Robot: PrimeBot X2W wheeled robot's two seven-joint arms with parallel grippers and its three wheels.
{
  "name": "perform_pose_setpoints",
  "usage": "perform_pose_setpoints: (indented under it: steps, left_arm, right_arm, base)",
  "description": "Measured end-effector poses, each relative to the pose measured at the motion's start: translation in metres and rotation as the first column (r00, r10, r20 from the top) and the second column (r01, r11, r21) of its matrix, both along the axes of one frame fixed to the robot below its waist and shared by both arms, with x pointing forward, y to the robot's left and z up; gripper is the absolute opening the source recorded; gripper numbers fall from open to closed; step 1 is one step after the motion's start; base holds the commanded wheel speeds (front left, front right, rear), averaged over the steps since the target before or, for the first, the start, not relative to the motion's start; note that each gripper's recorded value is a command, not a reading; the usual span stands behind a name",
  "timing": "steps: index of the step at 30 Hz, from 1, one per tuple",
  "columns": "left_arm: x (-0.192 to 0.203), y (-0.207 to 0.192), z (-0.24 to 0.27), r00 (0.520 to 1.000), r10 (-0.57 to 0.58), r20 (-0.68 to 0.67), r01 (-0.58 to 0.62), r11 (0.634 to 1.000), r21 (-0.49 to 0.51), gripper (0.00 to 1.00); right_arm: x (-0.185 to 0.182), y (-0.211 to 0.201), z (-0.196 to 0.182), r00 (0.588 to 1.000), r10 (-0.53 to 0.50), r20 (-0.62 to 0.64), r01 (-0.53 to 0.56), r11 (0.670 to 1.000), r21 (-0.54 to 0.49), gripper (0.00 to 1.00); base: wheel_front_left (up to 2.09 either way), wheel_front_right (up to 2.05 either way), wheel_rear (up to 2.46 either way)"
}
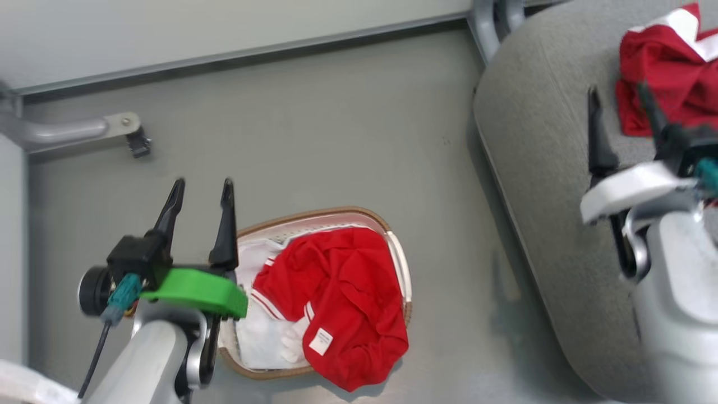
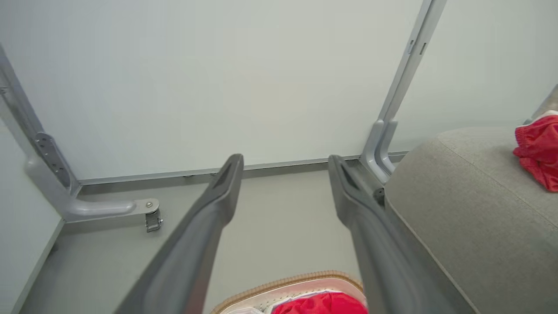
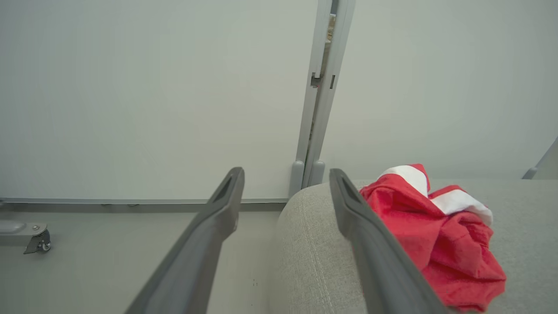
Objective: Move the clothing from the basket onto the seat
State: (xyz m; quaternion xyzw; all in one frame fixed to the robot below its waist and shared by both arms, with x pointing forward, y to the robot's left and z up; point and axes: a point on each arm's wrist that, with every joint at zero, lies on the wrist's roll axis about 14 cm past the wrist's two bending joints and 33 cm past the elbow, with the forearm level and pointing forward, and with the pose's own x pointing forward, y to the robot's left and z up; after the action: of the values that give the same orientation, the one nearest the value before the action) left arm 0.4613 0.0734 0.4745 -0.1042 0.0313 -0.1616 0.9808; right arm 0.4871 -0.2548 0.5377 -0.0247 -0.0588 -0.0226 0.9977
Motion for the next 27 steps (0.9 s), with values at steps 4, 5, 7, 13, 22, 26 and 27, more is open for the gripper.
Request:
perform_pose_setpoints:
  steps: [4,5,7,13,22,26,27]
  left_arm:
    - [-0.021,0.038,-0.001,0.993,0.115,-0.007,-0.115,0.993,0.022,1.00]
    - [-0.027,0.046,-0.002,0.990,0.141,-0.010,-0.141,0.990,0.026,1.00]
    - [-0.041,0.058,-0.004,0.983,0.183,-0.022,-0.183,0.983,0.024,1.00]
    - [-0.079,0.084,-0.010,0.963,0.264,-0.044,-0.263,0.964,0.025,1.00]
    - [-0.112,0.101,-0.009,0.941,0.336,-0.040,-0.336,0.942,0.003,1.00]
    - [-0.119,0.100,-0.014,0.944,0.326,-0.055,-0.327,0.945,-0.002,1.00]
    - [-0.120,0.100,-0.016,0.944,0.325,-0.059,-0.326,0.945,0.000,1.00]
  right_arm:
    - [-0.020,0.034,-0.008,0.999,0.051,0.008,-0.051,0.998,0.033,1.00]
    - [-0.025,0.040,-0.009,0.998,0.058,0.011,-0.059,0.997,0.041,1.00]
    - [-0.036,0.051,-0.011,0.997,0.071,0.015,-0.072,0.996,0.061,1.00]
    - [-0.069,0.078,-0.018,0.992,0.127,0.006,-0.127,0.988,0.086,1.00]
    - [-0.106,0.114,-0.027,0.973,0.228,-0.014,-0.224,0.965,0.137,1.00]
    - [-0.112,0.117,-0.030,0.971,0.238,-0.020,-0.233,0.961,0.153,1.00]
    - [-0.113,0.118,-0.031,0.971,0.239,-0.023,-0.233,0.960,0.155,1.00]
  base:
    - [0.00,0.00,0.00]
    - [0.00,0.00,0.00]
    - [0.00,0.00,0.00]
    - [0.00,0.00,0.00]
    - [0.00,0.00,0.00]
    - [0.00,0.00,0.00]
    - [0.00,0.00,0.00]
